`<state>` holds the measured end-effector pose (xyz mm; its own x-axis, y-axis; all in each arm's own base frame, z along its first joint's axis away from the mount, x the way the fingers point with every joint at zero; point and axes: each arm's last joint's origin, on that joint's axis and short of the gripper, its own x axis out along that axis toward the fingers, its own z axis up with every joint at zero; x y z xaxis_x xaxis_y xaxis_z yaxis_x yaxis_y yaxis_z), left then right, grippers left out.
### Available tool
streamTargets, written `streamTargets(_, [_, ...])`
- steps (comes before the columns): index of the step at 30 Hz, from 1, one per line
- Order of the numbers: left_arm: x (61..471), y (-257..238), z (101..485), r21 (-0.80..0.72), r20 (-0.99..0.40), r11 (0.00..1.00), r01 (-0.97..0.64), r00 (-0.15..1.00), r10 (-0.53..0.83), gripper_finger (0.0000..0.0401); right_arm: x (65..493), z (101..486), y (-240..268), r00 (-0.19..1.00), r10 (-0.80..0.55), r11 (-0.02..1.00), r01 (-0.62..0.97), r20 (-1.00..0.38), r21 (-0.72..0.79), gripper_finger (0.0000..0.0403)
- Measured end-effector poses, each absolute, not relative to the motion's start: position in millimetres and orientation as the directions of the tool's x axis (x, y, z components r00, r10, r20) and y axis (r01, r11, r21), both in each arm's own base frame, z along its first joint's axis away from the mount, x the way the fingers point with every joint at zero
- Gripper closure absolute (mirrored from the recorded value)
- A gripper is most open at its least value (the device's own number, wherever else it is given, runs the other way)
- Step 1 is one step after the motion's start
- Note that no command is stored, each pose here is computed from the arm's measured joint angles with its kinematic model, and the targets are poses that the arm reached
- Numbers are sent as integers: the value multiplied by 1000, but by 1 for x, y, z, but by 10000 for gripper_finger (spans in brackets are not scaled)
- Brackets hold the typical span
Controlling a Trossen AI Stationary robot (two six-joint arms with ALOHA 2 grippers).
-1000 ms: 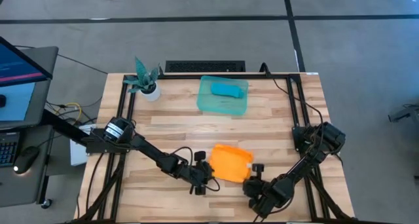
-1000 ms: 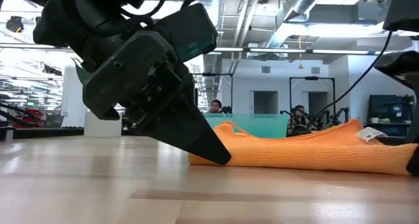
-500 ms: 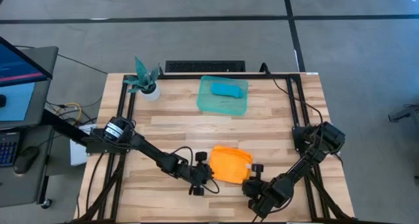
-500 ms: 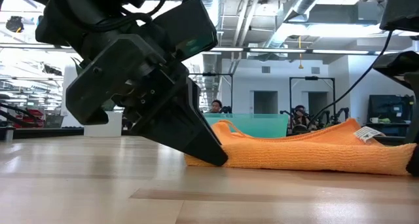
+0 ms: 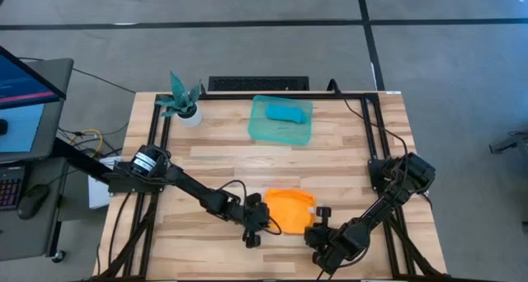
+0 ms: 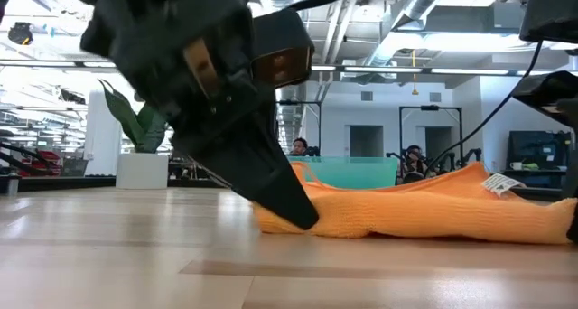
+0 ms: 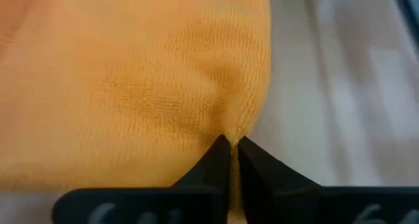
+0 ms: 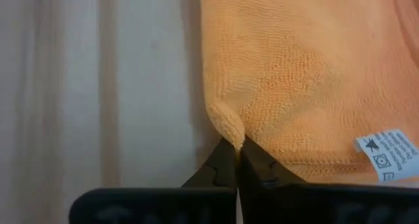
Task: Roll microfiber towels into tight, uniform cylinder then place into a basket
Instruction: Roll the yellow microfiber towel
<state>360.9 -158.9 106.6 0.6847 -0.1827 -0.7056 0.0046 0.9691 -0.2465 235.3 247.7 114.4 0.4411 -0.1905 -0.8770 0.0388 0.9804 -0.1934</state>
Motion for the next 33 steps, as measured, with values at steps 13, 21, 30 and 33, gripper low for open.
streamTargets(13, [371,-187,144,-237,-813,966,-105,565,-138,396,237,137,279,455,-51,991,-87,-889,-102,389])
streamTargets(21, [373,-185,147,-258,-819,948,-188,562,-112,396,240,138,274,464,-90,989,-64,-881,-134,380])
streamTargets(30, [380,-162,146,-261,-829,888,-378,560,-5,393,244,139,270,468,-114,990,-23,-876,-141,396])
streamTargets(33, [379,-158,144,-264,-844,859,-438,536,14,393,246,139,264,452,-140,989,28,-881,-142,387])
